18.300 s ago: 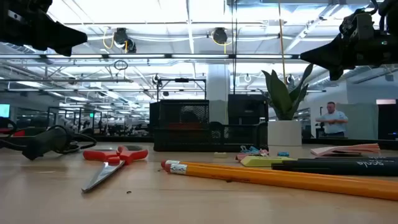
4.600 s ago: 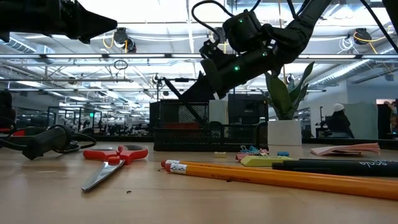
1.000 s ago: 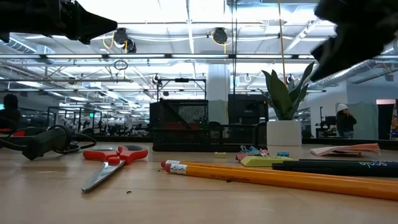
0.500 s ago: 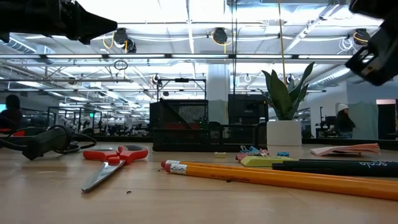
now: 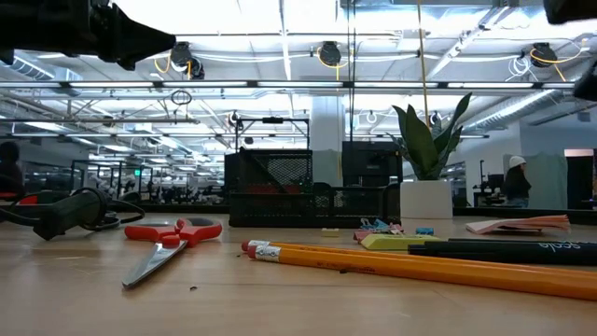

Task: Pick and place office supplies into organizer
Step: Put the black pen into the black desk organizer

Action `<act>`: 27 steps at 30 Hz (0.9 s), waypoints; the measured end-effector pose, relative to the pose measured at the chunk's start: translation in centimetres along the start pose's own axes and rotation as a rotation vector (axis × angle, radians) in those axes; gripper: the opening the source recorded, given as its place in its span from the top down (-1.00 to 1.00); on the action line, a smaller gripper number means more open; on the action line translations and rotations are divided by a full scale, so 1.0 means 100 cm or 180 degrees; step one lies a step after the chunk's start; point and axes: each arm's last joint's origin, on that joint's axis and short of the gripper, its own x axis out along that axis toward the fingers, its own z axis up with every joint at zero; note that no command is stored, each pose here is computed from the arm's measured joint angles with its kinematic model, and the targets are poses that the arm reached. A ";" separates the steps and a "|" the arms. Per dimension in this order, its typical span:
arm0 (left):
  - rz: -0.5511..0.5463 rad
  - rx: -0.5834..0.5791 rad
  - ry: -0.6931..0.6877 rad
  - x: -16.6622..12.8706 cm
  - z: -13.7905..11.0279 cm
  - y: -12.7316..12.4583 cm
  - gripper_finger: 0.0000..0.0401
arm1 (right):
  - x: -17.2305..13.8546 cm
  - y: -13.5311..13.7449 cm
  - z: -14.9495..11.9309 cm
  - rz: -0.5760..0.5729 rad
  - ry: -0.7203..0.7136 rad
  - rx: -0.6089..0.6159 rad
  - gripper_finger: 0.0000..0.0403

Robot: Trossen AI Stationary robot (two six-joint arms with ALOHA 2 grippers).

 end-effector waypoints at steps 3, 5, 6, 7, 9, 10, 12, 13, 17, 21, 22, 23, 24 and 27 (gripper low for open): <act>-0.0001 0.0002 0.0003 0.000 0.000 0.000 0.69 | 0.009 -0.001 -0.003 -0.0178 0.0219 0.0114 0.81; -0.0001 0.0000 0.0003 0.000 0.000 0.000 0.69 | 0.014 -0.004 -0.003 -0.0266 0.0333 0.0179 0.75; 0.0000 0.0001 0.0002 0.000 0.000 0.000 0.69 | 0.016 -0.004 -0.002 -0.0300 0.0346 0.0202 0.70; 0.0000 0.0001 0.0002 0.000 0.000 0.000 0.69 | 0.018 -0.005 -0.002 -0.0322 0.0354 0.0222 0.65; -0.0001 0.0002 0.0002 0.000 0.000 0.000 0.69 | 0.019 -0.005 -0.001 -0.0326 0.0359 0.0253 0.52; 0.0000 0.0001 0.0002 0.000 0.000 0.000 0.69 | 0.020 -0.006 0.000 -0.0324 0.0368 0.0281 0.44; 0.0000 0.0002 0.0002 0.000 0.000 0.000 0.69 | 0.022 -0.007 0.002 -0.0302 0.0440 0.0372 0.29; 0.0000 0.0001 0.0002 0.000 0.000 0.000 0.69 | 0.023 -0.007 0.003 -0.0299 0.0482 0.0393 0.21; -0.0001 0.0003 0.0007 0.000 0.000 0.000 0.69 | 0.025 -0.007 0.003 -0.0248 0.0605 0.0427 -0.04; -0.0002 0.0003 0.0012 0.000 0.000 0.000 0.69 | 0.025 -0.007 0.003 -0.0275 0.0555 0.0421 -0.15; -0.0003 0.0005 0.0019 0.000 -0.001 0.000 0.69 | 0.026 -0.007 0.003 -0.0281 0.0525 0.0414 -0.15; -0.0004 0.0006 0.0022 0.000 -0.001 0.000 0.69 | 0.027 -0.008 0.002 -0.0278 0.0511 0.0409 -0.15; -0.0003 0.0006 0.0022 0.000 -0.001 0.000 0.69 | 0.029 -0.009 0.002 -0.0308 0.0485 0.0407 -0.14; -0.0003 0.0006 0.0022 0.000 -0.001 0.000 0.69 | 0.036 -0.013 0.001 -0.0415 0.0510 0.0410 -0.10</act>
